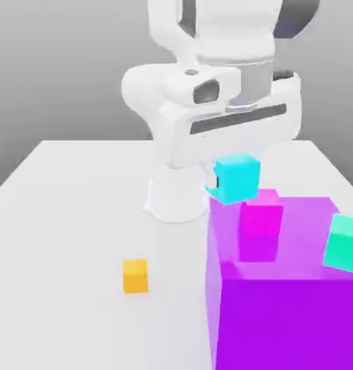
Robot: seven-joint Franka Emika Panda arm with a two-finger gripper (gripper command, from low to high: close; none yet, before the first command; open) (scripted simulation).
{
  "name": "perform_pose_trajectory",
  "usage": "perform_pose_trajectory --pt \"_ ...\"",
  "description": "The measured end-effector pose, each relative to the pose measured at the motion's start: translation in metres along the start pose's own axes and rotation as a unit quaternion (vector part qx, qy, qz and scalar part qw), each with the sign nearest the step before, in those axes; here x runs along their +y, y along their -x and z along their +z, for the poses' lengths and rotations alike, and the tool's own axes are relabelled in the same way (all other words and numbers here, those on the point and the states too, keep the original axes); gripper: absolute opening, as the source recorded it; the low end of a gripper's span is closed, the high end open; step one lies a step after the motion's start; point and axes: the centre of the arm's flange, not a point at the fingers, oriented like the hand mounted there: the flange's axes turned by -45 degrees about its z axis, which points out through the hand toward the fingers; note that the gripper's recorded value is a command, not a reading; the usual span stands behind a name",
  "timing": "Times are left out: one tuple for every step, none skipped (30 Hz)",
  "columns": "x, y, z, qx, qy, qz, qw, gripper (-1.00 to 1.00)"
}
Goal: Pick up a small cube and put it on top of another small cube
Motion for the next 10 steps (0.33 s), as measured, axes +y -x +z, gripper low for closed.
perform_pose_trajectory --pt "-0.006 0.0 0.005 -0.001 0.002 -0.001 1.0 -1.0" --pt "-0.01 -0.001 0.015 -0.001 0.003 -0.002 1.0 -1.0" --pt "-0.011 0.0 0.028 -0.001 0.004 -0.002 1.0 -1.0" --pt "-0.012 0.0 0.041 -0.001 0.004 -0.002 1.0 1.0" --pt "-0.012 0.0 0.041 -0.001 0.004 -0.002 1.0 1.0" --pt "-0.012 0.0 0.041 -0.001 0.004 -0.002 1.0 1.0" --pt "-0.012 0.0 0.041 -0.001 0.004 -0.002 1.0 1.0" --pt "-0.012 0.0 0.041 -0.001 0.004 -0.002 1.0 1.0" --pt "-0.012 0.0 0.041 -0.001 0.004 -0.002 1.0 1.0" --pt "-0.012 0.001 0.048 -0.002 0.006 -0.002 1.0 1.0"
